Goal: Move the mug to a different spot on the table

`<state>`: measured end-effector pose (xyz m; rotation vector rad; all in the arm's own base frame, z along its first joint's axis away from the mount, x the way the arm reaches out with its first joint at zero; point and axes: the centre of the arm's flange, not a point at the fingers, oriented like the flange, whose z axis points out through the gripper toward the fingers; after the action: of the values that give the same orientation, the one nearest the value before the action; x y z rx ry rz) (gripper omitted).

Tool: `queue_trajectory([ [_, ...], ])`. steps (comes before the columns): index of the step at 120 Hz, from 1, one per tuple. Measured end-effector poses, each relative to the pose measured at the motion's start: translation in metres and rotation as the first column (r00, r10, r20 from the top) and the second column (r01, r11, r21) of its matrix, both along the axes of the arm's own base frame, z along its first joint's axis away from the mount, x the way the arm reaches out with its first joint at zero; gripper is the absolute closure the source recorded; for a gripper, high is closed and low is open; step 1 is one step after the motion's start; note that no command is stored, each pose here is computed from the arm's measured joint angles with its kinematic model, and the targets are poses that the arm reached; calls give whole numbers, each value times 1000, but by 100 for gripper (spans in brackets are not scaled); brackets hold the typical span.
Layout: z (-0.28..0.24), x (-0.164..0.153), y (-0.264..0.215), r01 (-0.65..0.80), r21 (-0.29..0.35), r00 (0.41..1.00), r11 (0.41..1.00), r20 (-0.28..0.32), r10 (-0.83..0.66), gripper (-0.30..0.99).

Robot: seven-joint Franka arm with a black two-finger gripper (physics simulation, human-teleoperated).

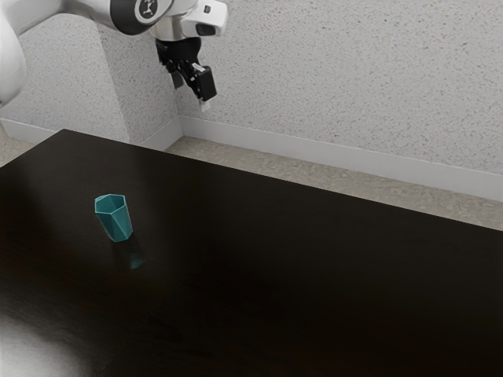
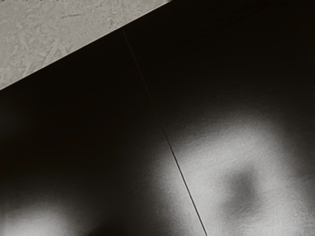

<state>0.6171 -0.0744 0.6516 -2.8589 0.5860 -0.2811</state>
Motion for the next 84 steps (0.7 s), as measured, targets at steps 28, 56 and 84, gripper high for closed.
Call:
queue_trajectory([
  [28, -15, 7, 59, -88, 24, 996, 996, -31, 89, 0],
  [56, -81, -3, 142, -223, 42, 966, 974, -122, 227, 0],
  [84, -119, -29, 220, -464, -61, 884, 884, -94, 458, 0],
])
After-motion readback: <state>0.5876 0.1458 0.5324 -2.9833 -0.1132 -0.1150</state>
